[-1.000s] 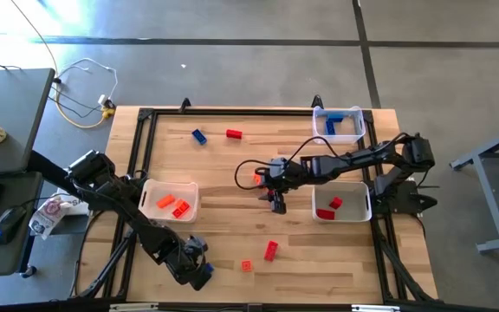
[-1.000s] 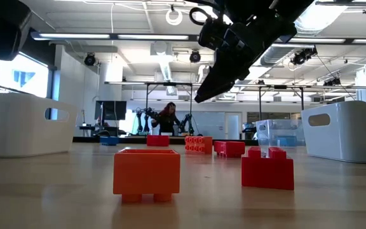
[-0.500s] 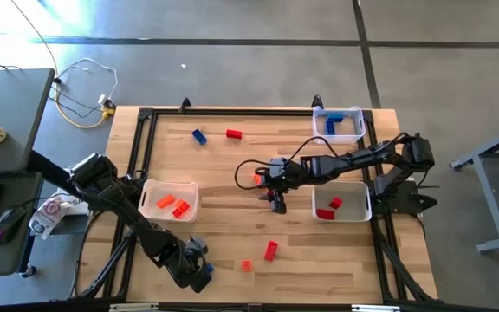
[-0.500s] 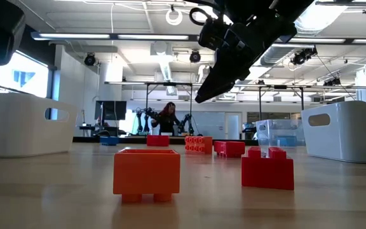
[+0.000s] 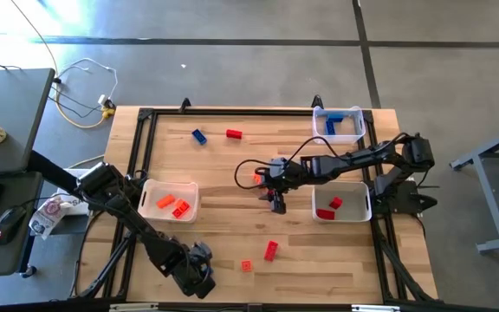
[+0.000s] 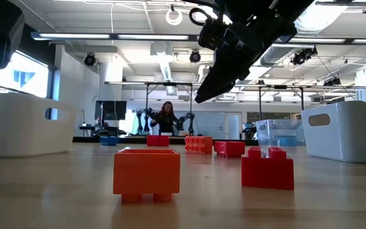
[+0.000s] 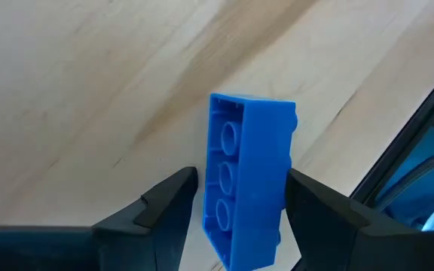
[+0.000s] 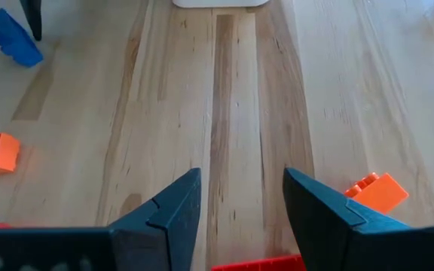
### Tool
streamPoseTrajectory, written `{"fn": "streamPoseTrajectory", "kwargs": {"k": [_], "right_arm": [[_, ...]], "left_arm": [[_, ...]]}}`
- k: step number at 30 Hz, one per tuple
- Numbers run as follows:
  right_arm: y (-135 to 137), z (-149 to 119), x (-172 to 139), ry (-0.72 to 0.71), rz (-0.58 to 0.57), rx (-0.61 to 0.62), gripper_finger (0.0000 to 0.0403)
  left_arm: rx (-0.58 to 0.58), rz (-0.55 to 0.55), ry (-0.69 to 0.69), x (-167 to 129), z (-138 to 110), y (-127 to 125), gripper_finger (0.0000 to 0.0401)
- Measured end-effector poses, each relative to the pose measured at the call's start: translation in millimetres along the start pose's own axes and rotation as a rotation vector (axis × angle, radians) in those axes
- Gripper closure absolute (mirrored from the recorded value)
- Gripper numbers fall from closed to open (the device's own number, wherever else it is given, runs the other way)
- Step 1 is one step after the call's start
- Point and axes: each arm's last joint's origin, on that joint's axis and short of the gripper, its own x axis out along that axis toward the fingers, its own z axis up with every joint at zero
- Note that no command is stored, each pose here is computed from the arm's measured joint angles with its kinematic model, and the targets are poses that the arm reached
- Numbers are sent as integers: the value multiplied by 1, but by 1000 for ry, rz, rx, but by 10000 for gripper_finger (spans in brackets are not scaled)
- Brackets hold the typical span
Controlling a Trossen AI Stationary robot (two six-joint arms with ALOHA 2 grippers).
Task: Sort & place blocks by color
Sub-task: Put the blue game piece into the transparent bin
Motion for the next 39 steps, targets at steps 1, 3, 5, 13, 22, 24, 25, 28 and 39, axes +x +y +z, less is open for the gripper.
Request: {"fn": "streamPoseTrajectory", "kwargs": {"k": [1, 3, 5, 13, 22, 24, 25, 28, 39], "right_arm": [[0, 0, 0, 0, 0, 0, 229], [0, 0, 0, 0, 0, 0, 229], [0, 0, 0, 0, 0, 0, 229], [0, 0, 0, 0, 1, 2, 229], [1, 3, 0, -28, 18, -6, 229], [1, 4, 0, -37, 27, -24, 229], [1, 4, 0, -42, 38, -33, 229], [3, 6, 0, -61, 97, -64, 229], [8, 10, -1, -111, 246, -181, 229]], "left_arm": [[0, 1, -4, 0, 0, 0, 209], [1, 8, -3, 0, 0, 1, 209], [1, 19, -3, 1, 0, 2, 209], [34, 45, -2, 1, 0, 4, 257], [100, 34, -39, -6, 11, 4, 337], [120, 41, -67, -10, 17, 6, 337], [125, 35, -80, -12, 21, 5, 337], [146, -5, -116, -24, 33, 1, 337], [254, 0, -232, -41, 95, 7, 333]]}}
